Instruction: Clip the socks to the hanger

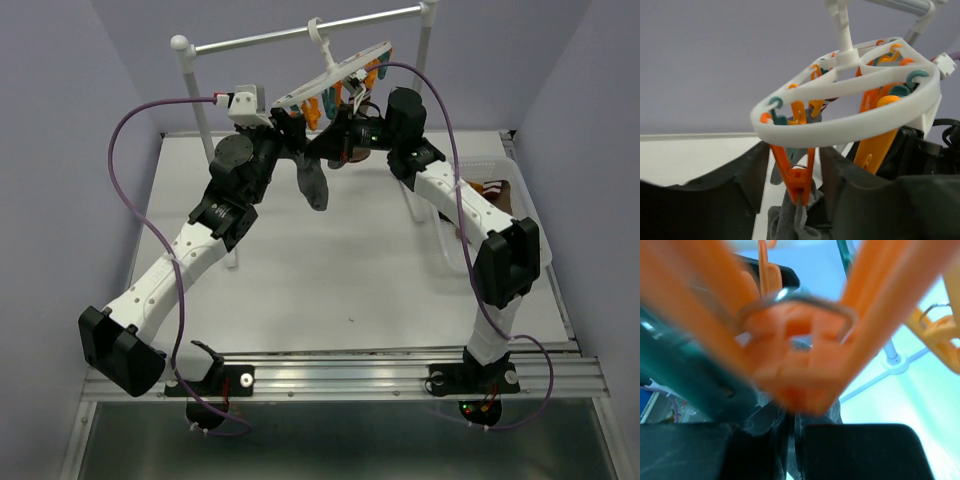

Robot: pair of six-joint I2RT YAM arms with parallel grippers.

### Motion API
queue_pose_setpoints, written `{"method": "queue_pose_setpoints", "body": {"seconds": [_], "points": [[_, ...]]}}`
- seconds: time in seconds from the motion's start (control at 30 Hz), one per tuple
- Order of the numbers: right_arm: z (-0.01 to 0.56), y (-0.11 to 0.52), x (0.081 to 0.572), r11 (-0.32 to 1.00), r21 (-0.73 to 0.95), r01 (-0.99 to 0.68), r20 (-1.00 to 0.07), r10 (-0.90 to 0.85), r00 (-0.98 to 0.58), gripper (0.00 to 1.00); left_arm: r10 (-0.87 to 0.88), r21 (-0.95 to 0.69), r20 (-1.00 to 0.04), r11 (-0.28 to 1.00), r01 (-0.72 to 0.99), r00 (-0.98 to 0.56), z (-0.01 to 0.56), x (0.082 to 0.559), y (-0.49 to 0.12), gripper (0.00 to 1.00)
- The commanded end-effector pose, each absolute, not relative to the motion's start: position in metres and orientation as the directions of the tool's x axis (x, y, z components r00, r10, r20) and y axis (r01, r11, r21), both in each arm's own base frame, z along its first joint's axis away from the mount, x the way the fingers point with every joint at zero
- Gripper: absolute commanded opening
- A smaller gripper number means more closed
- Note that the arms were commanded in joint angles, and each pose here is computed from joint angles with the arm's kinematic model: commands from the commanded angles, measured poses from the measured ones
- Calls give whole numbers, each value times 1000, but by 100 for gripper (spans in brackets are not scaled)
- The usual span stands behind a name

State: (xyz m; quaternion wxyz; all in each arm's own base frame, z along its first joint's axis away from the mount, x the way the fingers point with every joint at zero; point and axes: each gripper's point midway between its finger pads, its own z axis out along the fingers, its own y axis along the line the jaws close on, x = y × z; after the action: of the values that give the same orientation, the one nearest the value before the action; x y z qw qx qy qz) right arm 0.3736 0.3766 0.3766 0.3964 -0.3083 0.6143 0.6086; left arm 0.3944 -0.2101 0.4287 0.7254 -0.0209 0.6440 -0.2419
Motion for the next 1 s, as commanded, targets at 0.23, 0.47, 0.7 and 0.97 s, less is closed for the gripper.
{"method": "queue_pose_setpoints", "body": {"seconds": [0.23, 0.47, 0.7, 0.97], "points": [[419, 380, 365, 13, 396, -918, -908, 156, -389, 1, -376, -317, -923, 865, 389, 83, 446, 376, -210, 82], [414, 379, 368, 30, 411, -911, -901, 161, -402, 42, -384, -324, -920, 862, 390, 83, 447, 371, -207, 99], [390, 369, 377, 174, 391, -904, -917, 160, -366, 100, -373, -312, -923, 866, 391, 90, 445, 360, -199, 99], [353, 316, 405, 578, 324, -749, -945, 158, -287, 100, -374, -311, -921, 874, 373, 110, 440, 350, -188, 99]]}}
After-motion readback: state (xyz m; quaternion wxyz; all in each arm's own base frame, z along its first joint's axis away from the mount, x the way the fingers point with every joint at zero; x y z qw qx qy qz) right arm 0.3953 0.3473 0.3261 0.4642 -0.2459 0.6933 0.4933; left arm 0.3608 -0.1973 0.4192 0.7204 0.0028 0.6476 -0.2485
